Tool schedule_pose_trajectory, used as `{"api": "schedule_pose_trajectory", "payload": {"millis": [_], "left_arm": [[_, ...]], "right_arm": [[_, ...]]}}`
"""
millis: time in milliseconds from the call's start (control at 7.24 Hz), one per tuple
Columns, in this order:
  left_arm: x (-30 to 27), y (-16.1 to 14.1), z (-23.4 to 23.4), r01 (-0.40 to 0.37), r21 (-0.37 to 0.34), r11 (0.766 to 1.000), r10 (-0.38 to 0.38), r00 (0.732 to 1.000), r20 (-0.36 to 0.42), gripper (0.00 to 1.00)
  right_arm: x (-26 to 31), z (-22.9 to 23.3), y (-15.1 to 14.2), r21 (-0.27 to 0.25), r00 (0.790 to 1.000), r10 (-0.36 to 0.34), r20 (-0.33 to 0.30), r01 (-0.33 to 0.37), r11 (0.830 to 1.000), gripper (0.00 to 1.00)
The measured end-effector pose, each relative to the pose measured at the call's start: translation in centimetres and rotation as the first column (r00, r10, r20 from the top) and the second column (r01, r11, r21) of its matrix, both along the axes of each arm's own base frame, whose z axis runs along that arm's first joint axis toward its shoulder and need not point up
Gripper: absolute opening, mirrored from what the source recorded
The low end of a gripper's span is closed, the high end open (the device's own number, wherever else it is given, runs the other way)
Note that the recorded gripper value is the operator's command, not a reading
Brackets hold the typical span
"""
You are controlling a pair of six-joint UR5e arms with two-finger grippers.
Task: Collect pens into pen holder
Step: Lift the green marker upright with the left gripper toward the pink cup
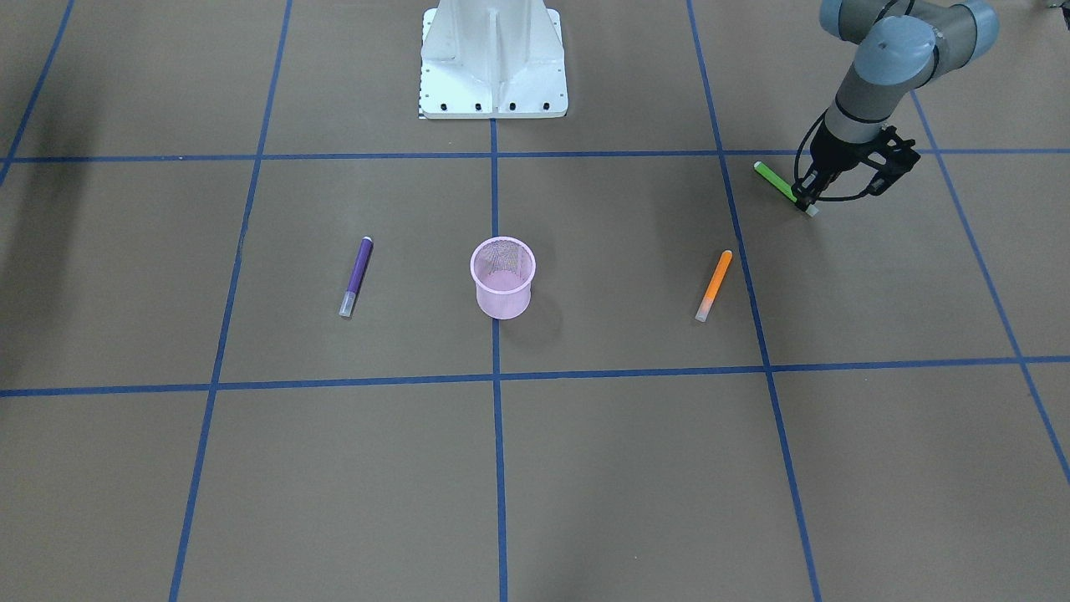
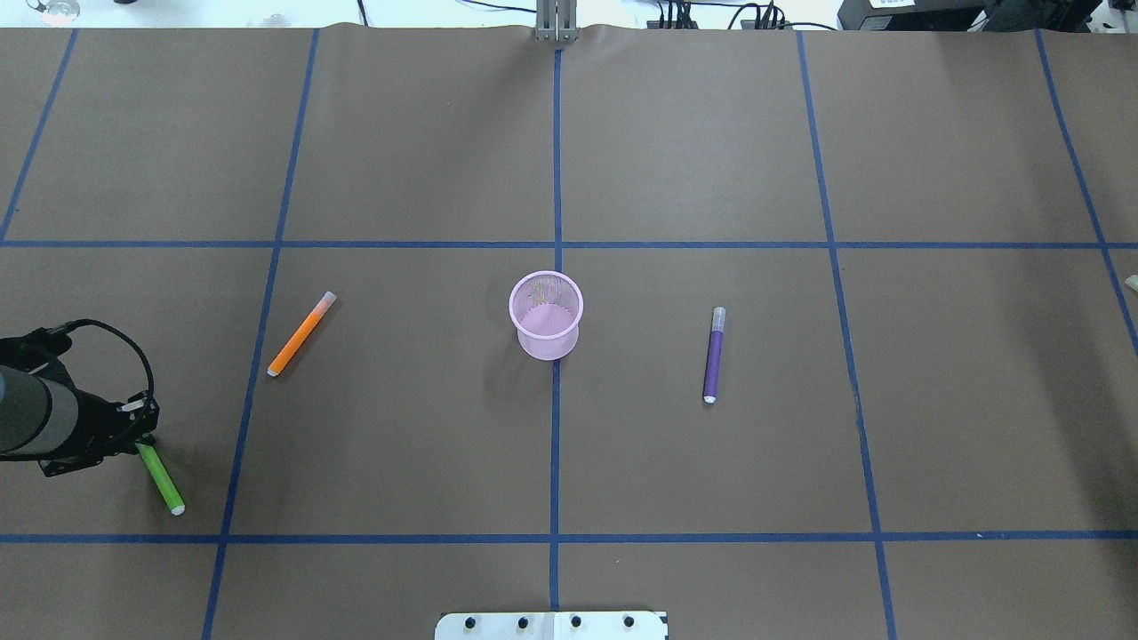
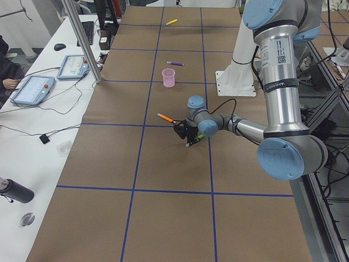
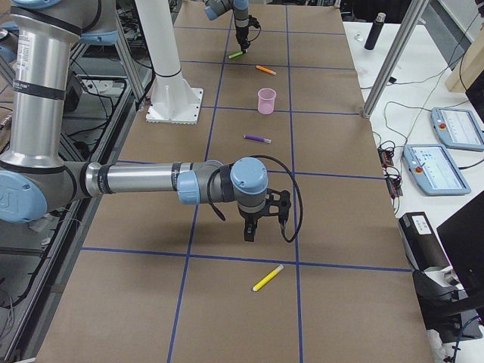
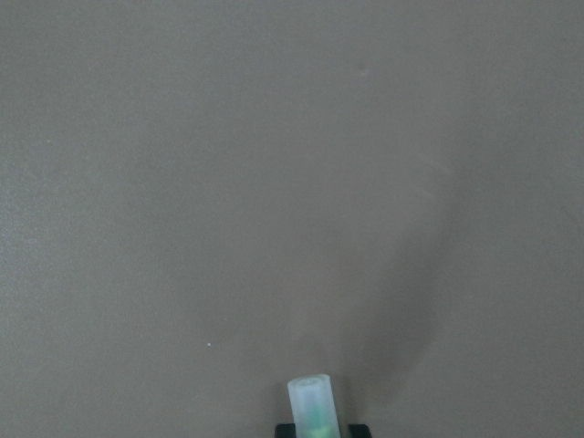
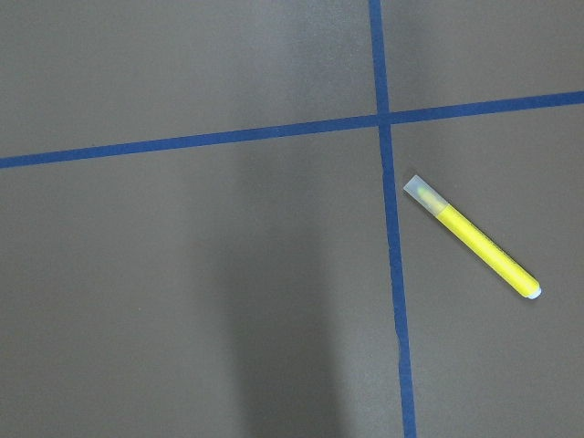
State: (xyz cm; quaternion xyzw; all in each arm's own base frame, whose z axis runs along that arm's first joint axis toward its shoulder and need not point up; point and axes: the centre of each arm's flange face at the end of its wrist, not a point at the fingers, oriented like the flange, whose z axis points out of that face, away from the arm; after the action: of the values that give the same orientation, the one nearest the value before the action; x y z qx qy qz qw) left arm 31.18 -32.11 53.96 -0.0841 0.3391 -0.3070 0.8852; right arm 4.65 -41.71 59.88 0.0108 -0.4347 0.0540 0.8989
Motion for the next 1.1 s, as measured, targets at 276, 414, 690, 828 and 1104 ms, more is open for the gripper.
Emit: {"api": "schedule_pose_trajectory", "payload": {"millis": [276, 414, 690, 828, 1104], "left_arm": [[-0.1, 0.0, -1.7, -0.024, -0.007, 1.0, 0.024, 0.999, -0.04, 0.0], [-1.1, -0.7, -2.9, -0.033, 0.003, 0.999, 0.033, 0.997, -0.071, 0.0], [-4.8, -4.4, -7.1, -0.031, 0.168, 0.985, 0.051, 0.991, -0.12, 0.0], [-6.1, -7.2, -10.8, -0.013, 0.299, 0.954, 0.06, 0.987, -0.147, 0.0], [-6.4, -12.2, -19.9, 0.049, 0.496, 0.867, 0.071, 0.973, -0.22, 0.0]], "right_arm": [[0.0, 0.2, -0.1, -0.001, 1.0, -0.001, -0.002, 0.001, 1.0, 1.0], [0.0, 0.4, -0.2, -0.002, 1.0, -0.002, -0.003, 0.002, 1.0, 1.0], [0.0, 0.9, -0.7, -0.001, 1.0, -0.007, -0.009, 0.007, 1.0, 1.0], [0.0, 1.2, -1.4, 0.0, 1.0, -0.013, -0.011, 0.013, 1.0, 1.0], [-0.4, 2.3, -3.2, 0.0, 0.999, -0.034, -0.017, 0.034, 0.999, 1.0]]}}
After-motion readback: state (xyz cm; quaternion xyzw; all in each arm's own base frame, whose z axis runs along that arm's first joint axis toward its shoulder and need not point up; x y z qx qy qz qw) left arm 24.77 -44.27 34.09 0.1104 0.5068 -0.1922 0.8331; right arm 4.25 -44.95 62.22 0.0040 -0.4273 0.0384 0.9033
